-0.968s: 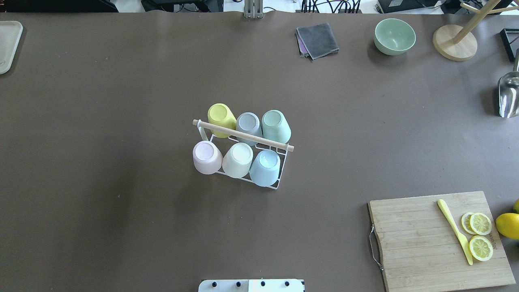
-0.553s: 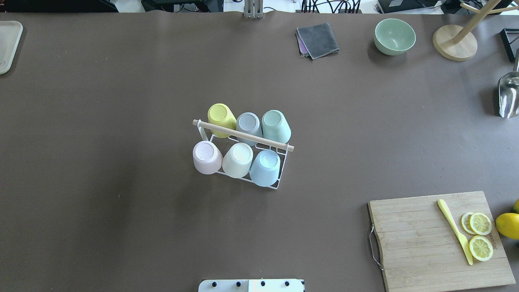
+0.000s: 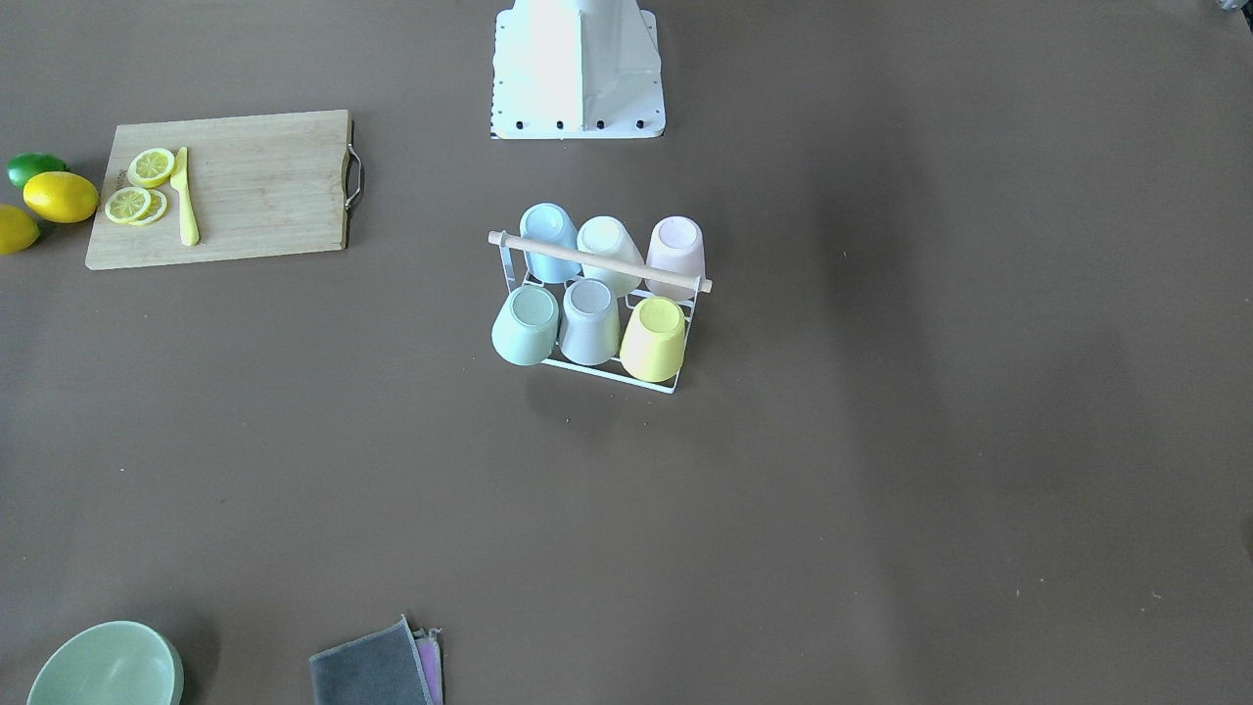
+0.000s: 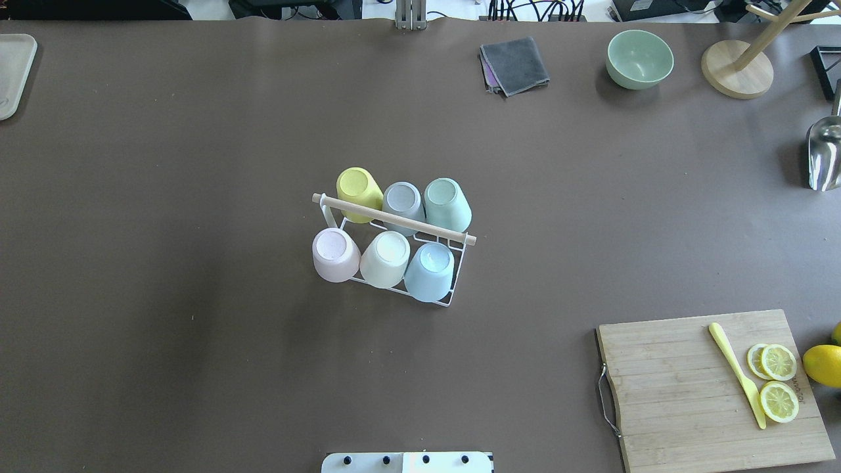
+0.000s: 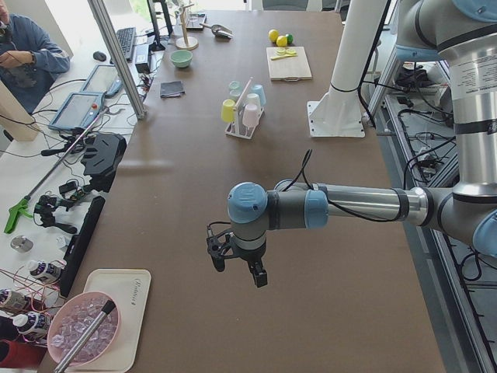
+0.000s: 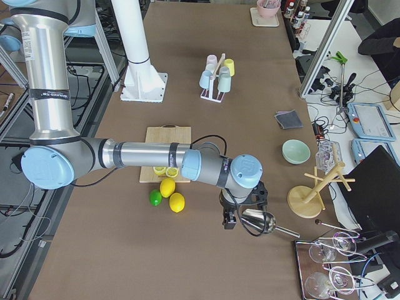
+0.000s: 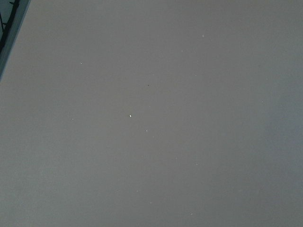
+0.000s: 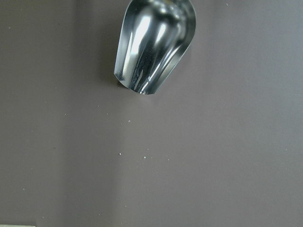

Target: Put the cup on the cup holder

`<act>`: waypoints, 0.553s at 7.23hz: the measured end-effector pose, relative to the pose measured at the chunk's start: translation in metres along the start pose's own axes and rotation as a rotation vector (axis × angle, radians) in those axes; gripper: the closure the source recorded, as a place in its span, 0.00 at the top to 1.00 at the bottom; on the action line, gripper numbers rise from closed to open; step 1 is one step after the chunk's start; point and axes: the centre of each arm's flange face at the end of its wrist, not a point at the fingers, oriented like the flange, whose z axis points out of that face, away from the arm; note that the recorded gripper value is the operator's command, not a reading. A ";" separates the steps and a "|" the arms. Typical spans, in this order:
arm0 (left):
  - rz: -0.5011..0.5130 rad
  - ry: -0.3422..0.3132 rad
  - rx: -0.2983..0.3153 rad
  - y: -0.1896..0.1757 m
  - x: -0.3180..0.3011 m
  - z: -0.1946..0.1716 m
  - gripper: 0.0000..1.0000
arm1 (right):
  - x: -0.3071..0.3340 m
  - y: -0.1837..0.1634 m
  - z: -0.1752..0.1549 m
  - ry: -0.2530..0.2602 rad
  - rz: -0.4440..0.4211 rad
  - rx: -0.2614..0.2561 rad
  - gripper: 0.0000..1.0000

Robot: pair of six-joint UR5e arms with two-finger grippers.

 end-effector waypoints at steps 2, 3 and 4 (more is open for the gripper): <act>-0.002 -0.001 -0.002 0.000 0.000 0.001 0.99 | -0.001 0.000 0.002 -0.001 0.003 -0.004 1.00; -0.002 -0.001 -0.002 0.000 -0.001 0.001 0.99 | -0.002 -0.001 0.003 -0.001 0.002 -0.007 1.00; -0.003 0.000 -0.002 0.000 -0.001 0.001 0.99 | -0.003 -0.003 0.003 -0.001 -0.001 -0.006 1.00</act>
